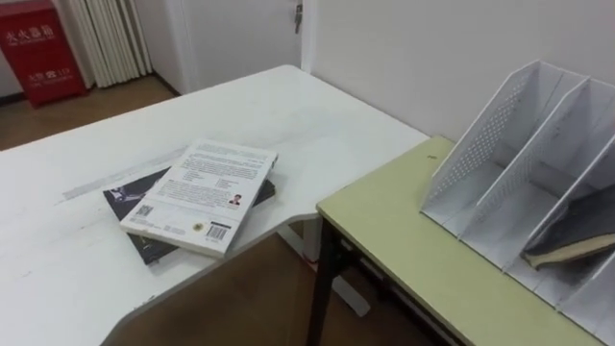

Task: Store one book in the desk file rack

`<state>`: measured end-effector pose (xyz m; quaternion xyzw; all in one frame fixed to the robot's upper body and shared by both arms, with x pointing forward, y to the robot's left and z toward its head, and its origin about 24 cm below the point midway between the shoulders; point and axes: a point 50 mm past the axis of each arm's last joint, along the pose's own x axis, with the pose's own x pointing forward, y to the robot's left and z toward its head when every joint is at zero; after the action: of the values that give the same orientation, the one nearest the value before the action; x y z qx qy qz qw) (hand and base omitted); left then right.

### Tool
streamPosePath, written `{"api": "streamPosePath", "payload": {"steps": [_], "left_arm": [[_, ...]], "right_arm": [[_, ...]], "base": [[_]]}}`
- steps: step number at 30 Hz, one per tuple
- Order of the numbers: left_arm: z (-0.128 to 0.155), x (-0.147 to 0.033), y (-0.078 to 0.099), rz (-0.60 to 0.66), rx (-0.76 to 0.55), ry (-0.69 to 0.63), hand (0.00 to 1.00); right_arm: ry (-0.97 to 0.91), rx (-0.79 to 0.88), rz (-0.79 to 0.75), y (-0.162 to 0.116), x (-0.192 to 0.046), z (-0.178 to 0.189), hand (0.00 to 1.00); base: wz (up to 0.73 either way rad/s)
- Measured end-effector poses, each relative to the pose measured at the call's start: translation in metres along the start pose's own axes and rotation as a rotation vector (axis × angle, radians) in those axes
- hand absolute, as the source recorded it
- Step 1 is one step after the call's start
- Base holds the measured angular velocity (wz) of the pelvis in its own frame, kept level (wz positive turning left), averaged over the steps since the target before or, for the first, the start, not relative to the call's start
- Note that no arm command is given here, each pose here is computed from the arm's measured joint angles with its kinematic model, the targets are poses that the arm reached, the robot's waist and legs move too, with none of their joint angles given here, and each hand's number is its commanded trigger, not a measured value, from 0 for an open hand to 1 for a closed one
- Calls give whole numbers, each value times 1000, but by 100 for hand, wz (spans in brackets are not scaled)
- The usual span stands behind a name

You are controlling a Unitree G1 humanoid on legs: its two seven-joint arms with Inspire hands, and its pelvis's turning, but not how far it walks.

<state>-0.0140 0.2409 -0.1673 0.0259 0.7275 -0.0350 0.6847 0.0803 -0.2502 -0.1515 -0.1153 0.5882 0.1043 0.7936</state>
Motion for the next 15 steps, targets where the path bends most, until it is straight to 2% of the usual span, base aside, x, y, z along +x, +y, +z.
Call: {"api": "streamPosePath", "payload": {"steps": [3,15], "left_arm": [[0,1,-2,4,30,12,0],[1,1,-6,39,8,0,0]], "right_arm": [[18,68,-53,0,0,-11,0],[83,314,-156,6,0,-37,0]], "base": [[3],[0]]}}
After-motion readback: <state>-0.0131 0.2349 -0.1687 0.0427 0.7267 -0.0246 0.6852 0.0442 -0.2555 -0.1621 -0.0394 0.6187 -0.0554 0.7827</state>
